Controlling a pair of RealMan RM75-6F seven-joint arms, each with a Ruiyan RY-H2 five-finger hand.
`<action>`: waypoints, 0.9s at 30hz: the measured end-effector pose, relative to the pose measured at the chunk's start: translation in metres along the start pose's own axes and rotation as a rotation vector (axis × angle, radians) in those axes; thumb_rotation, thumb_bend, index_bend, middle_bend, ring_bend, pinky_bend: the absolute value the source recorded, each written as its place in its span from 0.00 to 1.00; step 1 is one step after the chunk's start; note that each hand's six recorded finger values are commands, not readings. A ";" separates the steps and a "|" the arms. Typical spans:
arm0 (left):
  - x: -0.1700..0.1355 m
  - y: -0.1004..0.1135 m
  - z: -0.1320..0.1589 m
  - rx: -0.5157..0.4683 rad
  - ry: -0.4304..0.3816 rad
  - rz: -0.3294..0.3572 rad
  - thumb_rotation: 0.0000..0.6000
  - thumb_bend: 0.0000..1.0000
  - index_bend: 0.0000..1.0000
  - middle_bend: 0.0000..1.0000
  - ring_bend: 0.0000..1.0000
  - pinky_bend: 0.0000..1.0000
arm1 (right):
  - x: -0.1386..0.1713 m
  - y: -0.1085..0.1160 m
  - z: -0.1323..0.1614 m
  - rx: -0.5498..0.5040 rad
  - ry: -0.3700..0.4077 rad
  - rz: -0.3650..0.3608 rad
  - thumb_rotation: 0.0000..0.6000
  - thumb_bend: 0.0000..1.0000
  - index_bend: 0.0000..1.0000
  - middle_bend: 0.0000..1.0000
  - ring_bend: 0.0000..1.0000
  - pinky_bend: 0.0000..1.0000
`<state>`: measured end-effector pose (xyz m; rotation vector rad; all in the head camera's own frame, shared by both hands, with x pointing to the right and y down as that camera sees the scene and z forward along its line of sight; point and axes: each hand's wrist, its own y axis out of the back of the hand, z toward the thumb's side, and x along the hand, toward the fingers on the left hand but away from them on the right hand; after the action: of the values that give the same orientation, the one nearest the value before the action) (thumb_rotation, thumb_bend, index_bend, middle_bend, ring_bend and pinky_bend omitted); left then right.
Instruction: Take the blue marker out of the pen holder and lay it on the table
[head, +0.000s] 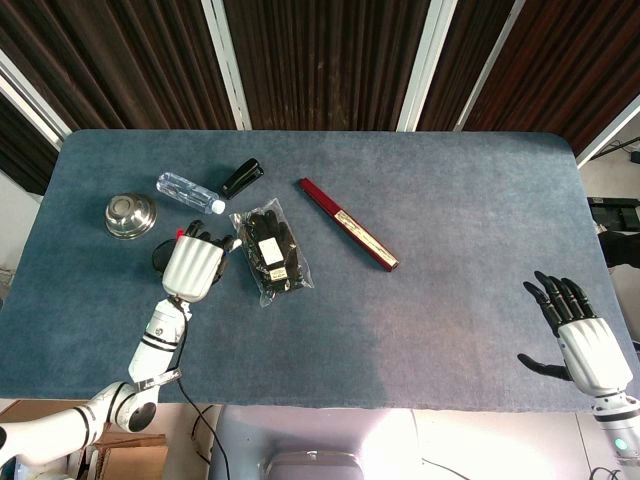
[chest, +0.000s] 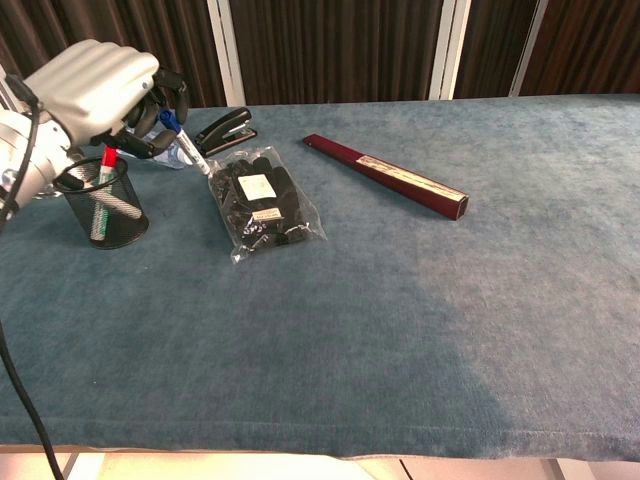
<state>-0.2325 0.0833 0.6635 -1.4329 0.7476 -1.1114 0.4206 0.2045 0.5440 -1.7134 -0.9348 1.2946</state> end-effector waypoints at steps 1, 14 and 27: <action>0.002 -0.003 0.002 0.028 0.006 -0.003 1.00 0.58 0.70 0.76 0.63 0.31 | 0.000 0.000 0.000 0.000 0.000 0.000 1.00 0.05 0.00 0.04 0.00 0.00; 0.006 -0.039 0.024 0.115 0.063 -0.193 1.00 0.34 0.00 0.27 0.22 0.14 | 0.002 0.000 -0.004 -0.002 -0.009 -0.003 1.00 0.05 0.00 0.04 0.00 0.00; -0.016 0.003 0.013 -0.177 0.070 -0.229 1.00 0.30 0.00 0.14 0.12 0.06 | 0.004 -0.001 -0.008 -0.002 -0.023 -0.007 1.00 0.05 0.00 0.04 0.00 0.00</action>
<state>-0.2259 0.1020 0.6577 -1.6673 0.7602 -1.3019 0.4290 0.2069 0.5445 -1.6988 -0.9540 1.3118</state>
